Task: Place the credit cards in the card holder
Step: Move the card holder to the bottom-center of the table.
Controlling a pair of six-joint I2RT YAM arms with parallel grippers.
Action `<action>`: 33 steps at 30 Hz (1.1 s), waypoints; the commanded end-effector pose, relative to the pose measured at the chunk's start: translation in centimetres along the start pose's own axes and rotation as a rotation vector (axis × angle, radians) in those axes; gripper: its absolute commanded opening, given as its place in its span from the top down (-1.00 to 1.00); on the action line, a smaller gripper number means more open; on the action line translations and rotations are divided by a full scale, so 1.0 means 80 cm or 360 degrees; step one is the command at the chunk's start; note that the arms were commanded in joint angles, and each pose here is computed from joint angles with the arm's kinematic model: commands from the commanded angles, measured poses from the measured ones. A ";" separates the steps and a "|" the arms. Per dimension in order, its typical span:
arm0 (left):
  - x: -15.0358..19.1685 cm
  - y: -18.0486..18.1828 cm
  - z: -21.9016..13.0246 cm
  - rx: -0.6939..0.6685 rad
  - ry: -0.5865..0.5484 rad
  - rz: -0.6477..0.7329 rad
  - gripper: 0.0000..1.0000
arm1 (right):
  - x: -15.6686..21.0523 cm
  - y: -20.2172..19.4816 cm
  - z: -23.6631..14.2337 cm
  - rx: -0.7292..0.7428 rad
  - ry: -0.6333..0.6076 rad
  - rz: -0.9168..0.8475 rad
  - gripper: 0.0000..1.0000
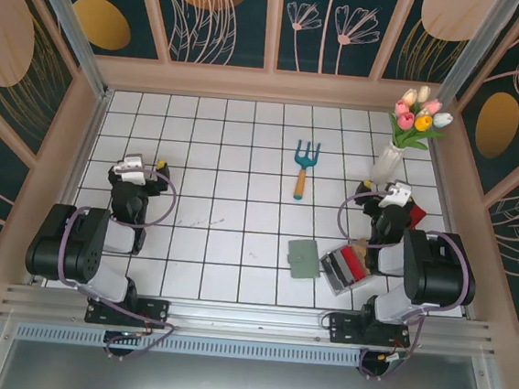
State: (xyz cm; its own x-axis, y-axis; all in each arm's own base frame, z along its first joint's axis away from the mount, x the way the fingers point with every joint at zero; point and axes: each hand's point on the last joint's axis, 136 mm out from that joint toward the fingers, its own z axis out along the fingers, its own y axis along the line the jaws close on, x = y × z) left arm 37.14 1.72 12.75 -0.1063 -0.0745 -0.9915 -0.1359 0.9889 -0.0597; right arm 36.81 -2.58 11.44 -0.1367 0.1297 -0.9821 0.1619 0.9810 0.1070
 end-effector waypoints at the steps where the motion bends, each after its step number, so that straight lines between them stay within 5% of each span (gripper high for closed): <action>1: -0.012 -0.003 0.004 0.0026 -0.0043 0.0017 -0.98 | -0.009 0.012 0.005 -0.0082 -0.0024 -0.0013 -0.98; 21: -0.012 -0.003 0.003 0.0023 -0.0044 0.0015 -0.98 | -0.006 0.024 0.007 -0.0215 0.0013 -0.0030 -0.98; 26: -0.026 0.000 -0.021 0.0032 -0.0167 -0.0005 -0.98 | -0.016 0.031 -0.001 -0.0230 -0.0021 -0.0061 -0.98; 33: -0.066 0.006 -0.037 -0.0018 -0.0154 -0.0142 -0.97 | -0.056 0.007 -0.013 -0.0014 0.0153 0.0170 -0.98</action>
State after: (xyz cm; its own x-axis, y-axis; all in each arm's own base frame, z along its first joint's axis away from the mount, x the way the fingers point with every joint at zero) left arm 34.61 1.91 16.86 0.0008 -0.1006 -0.9949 -0.1364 0.9856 -0.0998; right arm 36.79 -1.14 15.35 -0.1569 0.1592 -0.9747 0.0704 0.9862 0.1497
